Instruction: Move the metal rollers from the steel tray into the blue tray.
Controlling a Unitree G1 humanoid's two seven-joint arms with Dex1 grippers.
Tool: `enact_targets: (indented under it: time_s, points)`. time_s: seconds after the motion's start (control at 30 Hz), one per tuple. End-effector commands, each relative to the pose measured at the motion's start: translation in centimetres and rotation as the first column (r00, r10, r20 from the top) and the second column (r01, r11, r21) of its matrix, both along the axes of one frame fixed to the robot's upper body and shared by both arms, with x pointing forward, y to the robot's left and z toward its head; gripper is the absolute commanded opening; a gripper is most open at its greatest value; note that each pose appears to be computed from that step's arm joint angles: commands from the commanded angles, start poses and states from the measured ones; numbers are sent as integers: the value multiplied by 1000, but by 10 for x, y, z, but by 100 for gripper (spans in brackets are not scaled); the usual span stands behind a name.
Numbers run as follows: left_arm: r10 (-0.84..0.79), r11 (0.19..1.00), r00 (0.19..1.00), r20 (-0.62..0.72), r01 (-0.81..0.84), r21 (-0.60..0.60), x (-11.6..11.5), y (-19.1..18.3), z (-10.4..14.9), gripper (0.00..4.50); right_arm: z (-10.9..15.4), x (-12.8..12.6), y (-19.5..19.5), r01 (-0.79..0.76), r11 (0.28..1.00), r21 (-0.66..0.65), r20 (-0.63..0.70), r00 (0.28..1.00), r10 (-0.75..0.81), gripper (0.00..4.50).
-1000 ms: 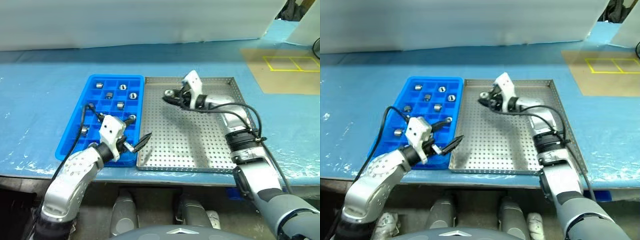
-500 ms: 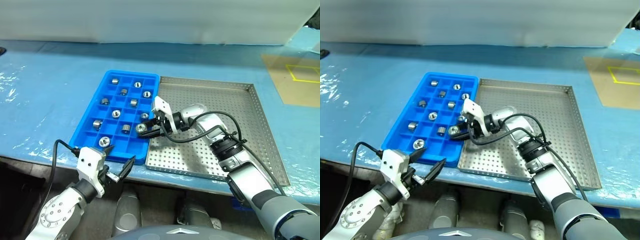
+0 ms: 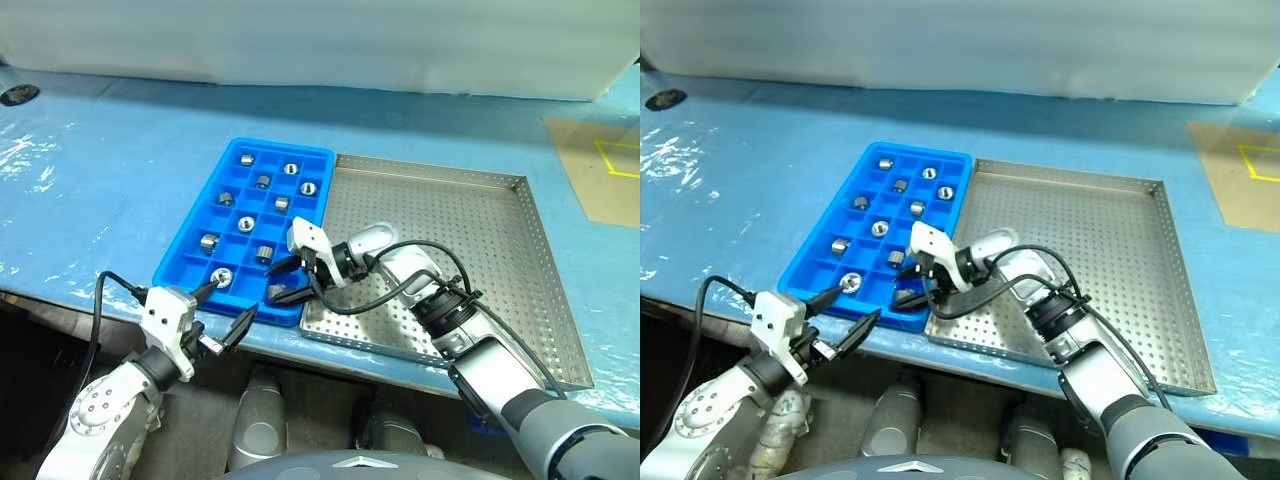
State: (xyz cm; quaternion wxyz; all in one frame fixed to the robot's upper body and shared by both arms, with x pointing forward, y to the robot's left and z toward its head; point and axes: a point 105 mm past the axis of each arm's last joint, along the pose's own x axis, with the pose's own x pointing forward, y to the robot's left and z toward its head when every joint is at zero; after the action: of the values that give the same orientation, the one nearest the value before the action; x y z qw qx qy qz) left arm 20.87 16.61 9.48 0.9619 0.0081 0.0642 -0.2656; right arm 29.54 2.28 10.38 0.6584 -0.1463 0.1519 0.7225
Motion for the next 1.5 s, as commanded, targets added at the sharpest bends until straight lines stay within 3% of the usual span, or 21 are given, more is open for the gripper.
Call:
enact_targets:
  time_s: [0.03, 0.13, 0.3, 0.6, 0.7, 0.83, 1.07, 1.5]
  points:
    - [-58, 998, 997, 42, 58, -6, -3, -15, 6, 450, 13, 10, -14, 67, 997, 40, 36, 997, -68, 392]
    - [-104, 994, 992, 68, 106, -25, 4, -26, 9, 450, 28, 19, -24, 138, 984, 110, 42, 989, -143, 392]
    - [-213, 975, 969, 122, 220, -44, 36, -48, 19, 450, 58, 29, -54, 283, 925, 253, 46, 952, -303, 392]
    - [-366, 925, 913, 178, 378, -38, 69, -80, 46, 450, 60, 30, -102, 500, 806, 318, 121, 821, -557, 392]
    - [-354, 933, 914, 200, 360, 6, 87, -80, 51, 450, 58, 30, -122, 561, 753, 343, 186, 745, -640, 392]
    - [-333, 941, 918, 217, 337, 18, 105, -78, 56, 450, 54, 26, -142, 626, 687, 369, 178, 678, -714, 392]
    - [-350, 935, 914, 204, 354, 15, 109, -80, 53, 450, 51, 20, -163, 691, 602, 400, 143, 601, -786, 392]
    - [-341, 937, 917, 207, 348, 3, 94, -70, 43, 450, 45, 13, -155, 671, 623, 402, 104, 643, -759, 392]
